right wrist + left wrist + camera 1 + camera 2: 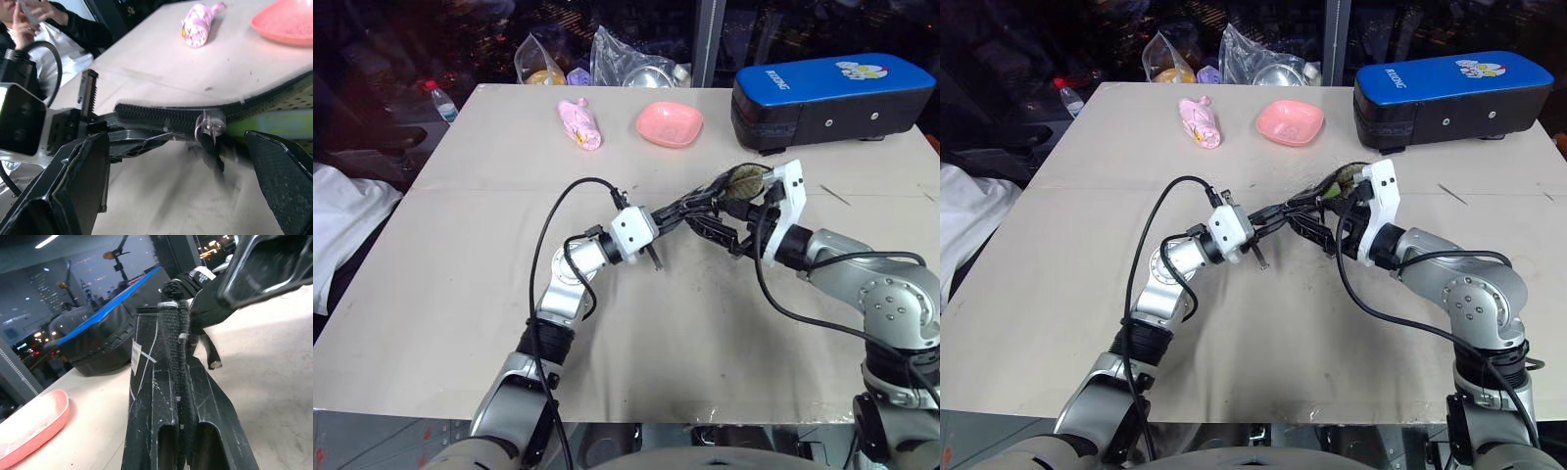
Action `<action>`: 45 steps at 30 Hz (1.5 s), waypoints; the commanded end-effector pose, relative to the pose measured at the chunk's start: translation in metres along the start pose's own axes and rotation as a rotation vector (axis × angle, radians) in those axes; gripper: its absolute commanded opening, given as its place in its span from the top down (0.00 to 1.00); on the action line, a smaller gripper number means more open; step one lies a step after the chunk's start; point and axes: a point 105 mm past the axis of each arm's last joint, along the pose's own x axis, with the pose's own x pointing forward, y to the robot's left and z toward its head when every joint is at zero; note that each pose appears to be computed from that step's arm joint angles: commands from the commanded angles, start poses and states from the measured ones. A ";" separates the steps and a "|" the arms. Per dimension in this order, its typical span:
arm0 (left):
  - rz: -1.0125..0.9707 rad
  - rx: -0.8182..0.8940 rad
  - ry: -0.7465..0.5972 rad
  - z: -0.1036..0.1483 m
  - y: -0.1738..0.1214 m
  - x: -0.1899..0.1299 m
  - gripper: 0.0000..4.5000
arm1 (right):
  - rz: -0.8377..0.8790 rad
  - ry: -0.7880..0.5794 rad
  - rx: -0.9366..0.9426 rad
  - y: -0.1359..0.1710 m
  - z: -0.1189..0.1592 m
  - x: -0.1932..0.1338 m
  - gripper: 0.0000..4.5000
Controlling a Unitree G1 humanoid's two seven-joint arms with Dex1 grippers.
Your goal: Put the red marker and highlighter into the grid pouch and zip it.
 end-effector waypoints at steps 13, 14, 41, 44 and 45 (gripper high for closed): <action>-0.008 0.066 -0.055 0.017 0.002 0.004 1.00 | -0.067 0.051 -0.205 -0.011 0.003 -0.009 1.00; -0.007 0.066 -0.054 0.016 0.002 0.004 1.00 | -0.088 0.062 -0.265 -0.015 0.003 -0.012 1.00; -0.029 0.067 -0.045 0.011 -0.002 0.004 1.00 | 0.054 0.108 -0.099 0.005 -0.002 -0.059 0.40; -0.037 0.072 -0.046 0.011 -0.003 0.004 1.00 | 0.035 0.128 -0.066 0.002 -0.009 -0.053 0.40; -0.044 0.077 -0.046 0.012 -0.004 0.004 1.00 | 0.027 0.130 -0.056 0.001 -0.010 -0.050 0.40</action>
